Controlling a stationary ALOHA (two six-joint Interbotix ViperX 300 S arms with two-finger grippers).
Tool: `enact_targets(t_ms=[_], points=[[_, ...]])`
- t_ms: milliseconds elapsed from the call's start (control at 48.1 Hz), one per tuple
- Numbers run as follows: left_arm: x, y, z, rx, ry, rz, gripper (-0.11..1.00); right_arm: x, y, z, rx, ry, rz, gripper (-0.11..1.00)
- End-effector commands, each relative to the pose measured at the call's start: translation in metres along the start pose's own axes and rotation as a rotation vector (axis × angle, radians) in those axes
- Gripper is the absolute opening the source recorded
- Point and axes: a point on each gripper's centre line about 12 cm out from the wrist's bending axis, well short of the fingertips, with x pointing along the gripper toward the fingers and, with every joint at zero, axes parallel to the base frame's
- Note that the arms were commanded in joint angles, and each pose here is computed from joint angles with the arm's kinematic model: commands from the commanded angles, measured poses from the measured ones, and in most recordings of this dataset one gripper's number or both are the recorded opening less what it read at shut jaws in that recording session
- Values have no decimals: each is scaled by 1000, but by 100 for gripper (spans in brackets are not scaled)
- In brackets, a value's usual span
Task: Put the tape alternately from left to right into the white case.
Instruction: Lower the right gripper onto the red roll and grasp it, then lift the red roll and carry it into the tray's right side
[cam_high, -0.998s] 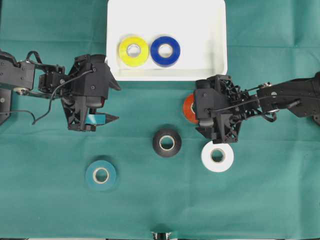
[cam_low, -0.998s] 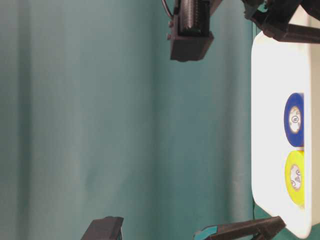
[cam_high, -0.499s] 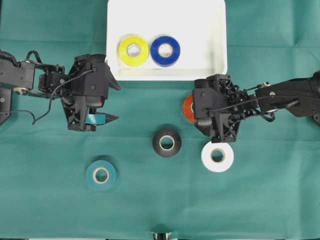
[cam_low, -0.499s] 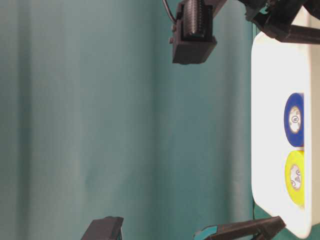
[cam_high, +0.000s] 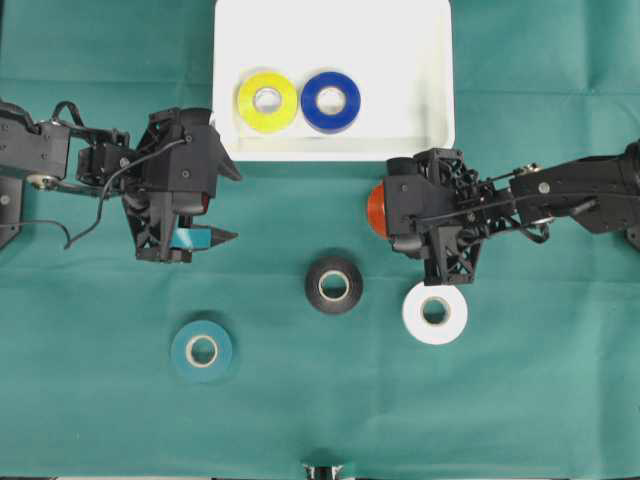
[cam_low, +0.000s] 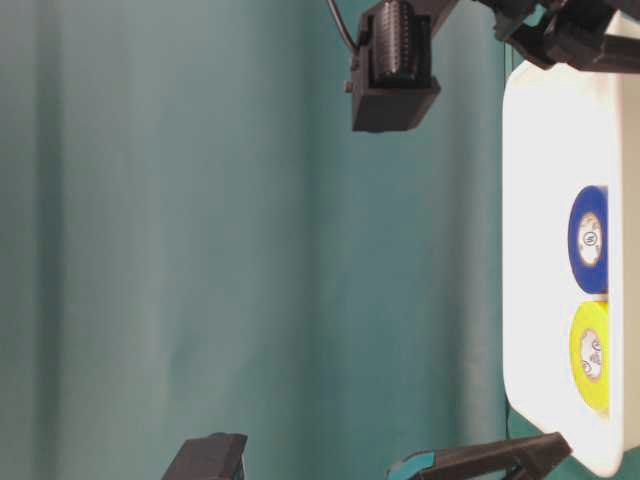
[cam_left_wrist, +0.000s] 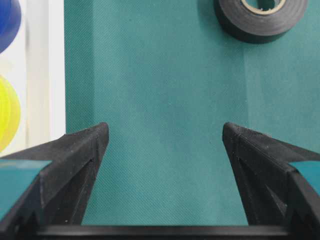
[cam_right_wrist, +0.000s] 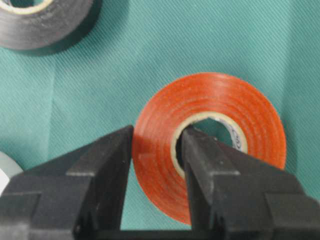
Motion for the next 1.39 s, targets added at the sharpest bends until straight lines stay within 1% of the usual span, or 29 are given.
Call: enact_targets(t_ms=[0, 374, 790, 915, 1019, 1206, 1372], points=[[-5, 0, 9, -2, -35, -1, 100, -12, 3, 15, 3, -56, 11, 2], [-5, 0, 9, -2, -35, -1, 100, -46, 8, 34, -1, -154, 32, 2], [-6, -1, 10, -1, -38, -2, 100, -55, 5, 38, -1, -164, 21, 2], [-6, -1, 10, 1, -38, -2, 100, -59, -5, 42, 20, -179, 4, 2], [-5, 0, 9, 0, -37, -1, 100, -60, -19, 43, 48, -185, -22, 2], [-5, -1, 8, -1, -34, -2, 100, -62, -53, 45, 94, -179, -97, 2], [-5, 0, 9, -2, -35, -1, 100, -66, -80, 46, 100, -177, -162, 2]])
